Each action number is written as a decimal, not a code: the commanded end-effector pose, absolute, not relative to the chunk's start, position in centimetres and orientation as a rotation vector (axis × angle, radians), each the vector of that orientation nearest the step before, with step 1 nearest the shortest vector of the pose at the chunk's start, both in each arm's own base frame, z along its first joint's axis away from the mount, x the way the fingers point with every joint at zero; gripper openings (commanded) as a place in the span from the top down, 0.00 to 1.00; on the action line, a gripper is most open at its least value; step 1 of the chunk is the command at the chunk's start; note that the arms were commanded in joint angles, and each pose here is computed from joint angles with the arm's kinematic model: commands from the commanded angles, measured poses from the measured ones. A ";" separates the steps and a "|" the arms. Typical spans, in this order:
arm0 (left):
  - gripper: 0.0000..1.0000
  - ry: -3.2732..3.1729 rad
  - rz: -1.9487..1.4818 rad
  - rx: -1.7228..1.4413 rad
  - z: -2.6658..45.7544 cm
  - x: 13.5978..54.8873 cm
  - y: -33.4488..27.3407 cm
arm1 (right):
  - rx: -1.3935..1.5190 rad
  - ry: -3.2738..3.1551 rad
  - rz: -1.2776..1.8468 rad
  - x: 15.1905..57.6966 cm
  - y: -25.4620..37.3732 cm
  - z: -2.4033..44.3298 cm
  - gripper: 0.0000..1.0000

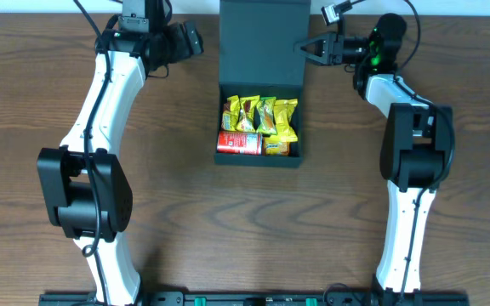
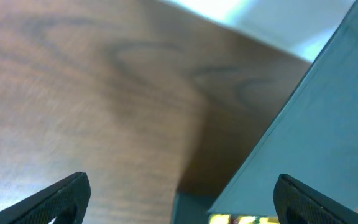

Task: Pack container

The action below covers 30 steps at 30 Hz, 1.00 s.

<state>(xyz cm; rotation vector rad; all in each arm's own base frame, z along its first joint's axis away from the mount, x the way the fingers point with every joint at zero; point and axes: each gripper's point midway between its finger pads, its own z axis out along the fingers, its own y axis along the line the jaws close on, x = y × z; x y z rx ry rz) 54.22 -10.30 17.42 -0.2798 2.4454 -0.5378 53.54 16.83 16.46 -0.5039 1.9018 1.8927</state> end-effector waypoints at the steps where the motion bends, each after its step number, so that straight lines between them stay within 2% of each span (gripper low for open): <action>1: 0.05 2.381 -0.643 -0.201 19.0 55.1 -11.5 | -0.459 1.962 1.966 52.9 17.7 17.0 0.22; 9: 0.05 2.345 -0.835 -0.111 16.6 57.0 -13.8 | -0.445 1.974 1.980 52.8 17.8 17.2 0.21; 15: 0.05 2.270 -1.138 -0.070 14.9 58.2 -15.1 | -0.453 1.975 1.985 52.7 18.2 17.2 0.21; 23: 0.05 2.091 -1.451 0.169 18.6 56.9 -16.3 | -0.454 1.975 1.985 52.7 18.3 17.2 0.21; 30: 0.05 2.023 -1.579 0.306 20.3 55.2 -17.3 | -0.453 1.975 1.985 52.7 18.3 17.2 0.21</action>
